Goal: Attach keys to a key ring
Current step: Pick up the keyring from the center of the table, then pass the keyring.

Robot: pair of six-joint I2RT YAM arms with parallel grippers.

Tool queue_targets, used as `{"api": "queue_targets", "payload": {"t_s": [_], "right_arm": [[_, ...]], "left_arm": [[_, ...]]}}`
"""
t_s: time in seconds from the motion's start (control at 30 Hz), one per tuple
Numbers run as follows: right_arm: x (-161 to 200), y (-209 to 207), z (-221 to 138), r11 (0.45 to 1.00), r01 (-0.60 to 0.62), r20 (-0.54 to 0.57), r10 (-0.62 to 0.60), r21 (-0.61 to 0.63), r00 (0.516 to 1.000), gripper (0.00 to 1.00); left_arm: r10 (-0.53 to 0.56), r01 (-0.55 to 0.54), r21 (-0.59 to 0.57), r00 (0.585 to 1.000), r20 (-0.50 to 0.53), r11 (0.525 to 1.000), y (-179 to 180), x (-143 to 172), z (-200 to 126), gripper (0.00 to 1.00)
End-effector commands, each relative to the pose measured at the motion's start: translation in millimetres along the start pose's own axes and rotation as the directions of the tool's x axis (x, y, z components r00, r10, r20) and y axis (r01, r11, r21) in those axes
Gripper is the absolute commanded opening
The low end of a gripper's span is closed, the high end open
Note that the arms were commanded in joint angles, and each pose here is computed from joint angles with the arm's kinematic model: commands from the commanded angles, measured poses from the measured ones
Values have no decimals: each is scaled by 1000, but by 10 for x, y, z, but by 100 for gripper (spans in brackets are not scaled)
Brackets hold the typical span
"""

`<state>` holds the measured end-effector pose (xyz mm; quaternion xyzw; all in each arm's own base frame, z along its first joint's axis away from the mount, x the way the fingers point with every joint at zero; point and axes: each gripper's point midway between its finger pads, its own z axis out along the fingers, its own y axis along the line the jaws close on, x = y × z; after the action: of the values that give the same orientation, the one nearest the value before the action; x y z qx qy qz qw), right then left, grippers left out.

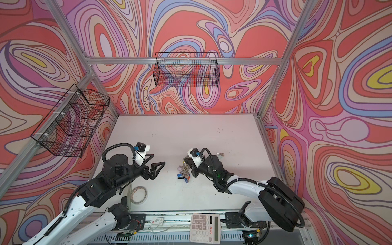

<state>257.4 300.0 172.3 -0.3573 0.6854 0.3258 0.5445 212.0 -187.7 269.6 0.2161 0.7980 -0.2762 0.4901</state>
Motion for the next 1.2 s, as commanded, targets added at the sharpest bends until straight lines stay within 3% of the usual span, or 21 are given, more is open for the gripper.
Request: {"api": "queue_targets", "payload": {"t_s": [0.0, 0.13, 0.27, 0.43, 0.53, 0.87, 1.17], "right_arm": [[-324, 205, -117, 988, 93, 151, -74, -125, 986, 0], [-354, 306, -161, 976, 120, 171, -89, -181, 981, 0], [-363, 416, -239, 961, 141, 192, -97, -236, 977, 0], [-390, 542, -344, 944, 153, 216, -91, -293, 972, 0], [-373, 556, -371, 942, 157, 224, -91, -297, 970, 0], [-349, 648, -405, 922, 170, 228, -93, -347, 969, 0], [-347, 667, -383, 918, 137, 195, -67, -373, 978, 0]], "left_arm": [[165, -166, 98, 986, 24, 981, -175, -48, 111, 91], [337, -334, 176, 941, 17, 926, -286, 44, 186, 83], [504, -479, 323, 864, 8, 816, -465, 263, 186, 83], [579, -536, 410, 815, 24, 738, -577, 307, 247, 70], [589, -526, 449, 808, 0, 722, -595, 341, 364, 51], [637, -502, 543, 767, -81, 673, -564, 559, 601, 39], [621, -460, 615, 782, -62, 641, -685, 498, 689, 29]]}}
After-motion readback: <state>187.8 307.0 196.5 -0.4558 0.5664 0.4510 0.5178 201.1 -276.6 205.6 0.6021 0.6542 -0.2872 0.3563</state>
